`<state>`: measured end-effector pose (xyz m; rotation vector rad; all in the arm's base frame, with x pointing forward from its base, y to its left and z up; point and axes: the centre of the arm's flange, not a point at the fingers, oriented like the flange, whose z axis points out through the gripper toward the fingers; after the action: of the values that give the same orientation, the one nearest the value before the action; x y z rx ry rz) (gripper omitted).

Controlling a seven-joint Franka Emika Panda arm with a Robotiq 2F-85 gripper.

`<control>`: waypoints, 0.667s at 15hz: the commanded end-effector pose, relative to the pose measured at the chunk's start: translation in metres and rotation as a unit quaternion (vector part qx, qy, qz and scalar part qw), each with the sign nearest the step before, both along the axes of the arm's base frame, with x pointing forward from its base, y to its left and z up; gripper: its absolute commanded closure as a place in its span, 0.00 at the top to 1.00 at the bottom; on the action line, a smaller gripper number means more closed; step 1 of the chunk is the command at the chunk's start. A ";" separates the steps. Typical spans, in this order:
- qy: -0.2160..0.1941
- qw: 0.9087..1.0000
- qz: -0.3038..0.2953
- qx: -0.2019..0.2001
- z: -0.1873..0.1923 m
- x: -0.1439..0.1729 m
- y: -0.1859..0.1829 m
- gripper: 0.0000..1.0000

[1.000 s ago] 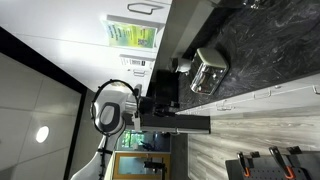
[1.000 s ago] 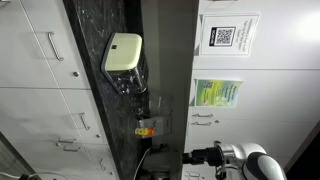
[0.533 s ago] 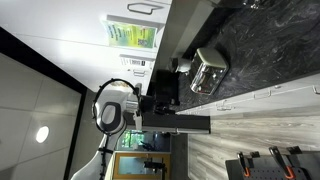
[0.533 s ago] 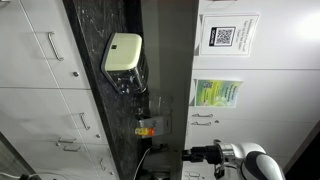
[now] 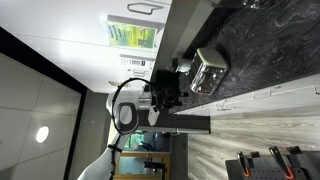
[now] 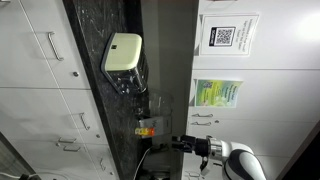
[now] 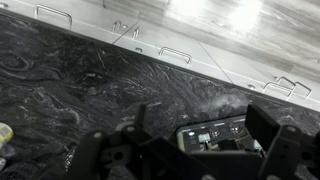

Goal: Lift up the right button of the toaster.

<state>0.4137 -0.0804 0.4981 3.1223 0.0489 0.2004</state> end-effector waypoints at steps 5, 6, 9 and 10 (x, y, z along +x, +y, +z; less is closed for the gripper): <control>-0.041 0.999 0.029 0.006 -0.064 0.023 0.029 1.00; -0.041 0.999 0.033 0.002 -0.071 0.028 0.035 1.00; -0.038 0.998 0.041 -0.013 -0.096 0.053 0.054 1.00; -0.036 0.998 0.044 -0.017 -0.106 0.060 0.060 1.00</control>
<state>0.4463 -0.0347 0.4154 3.0951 0.1802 0.3147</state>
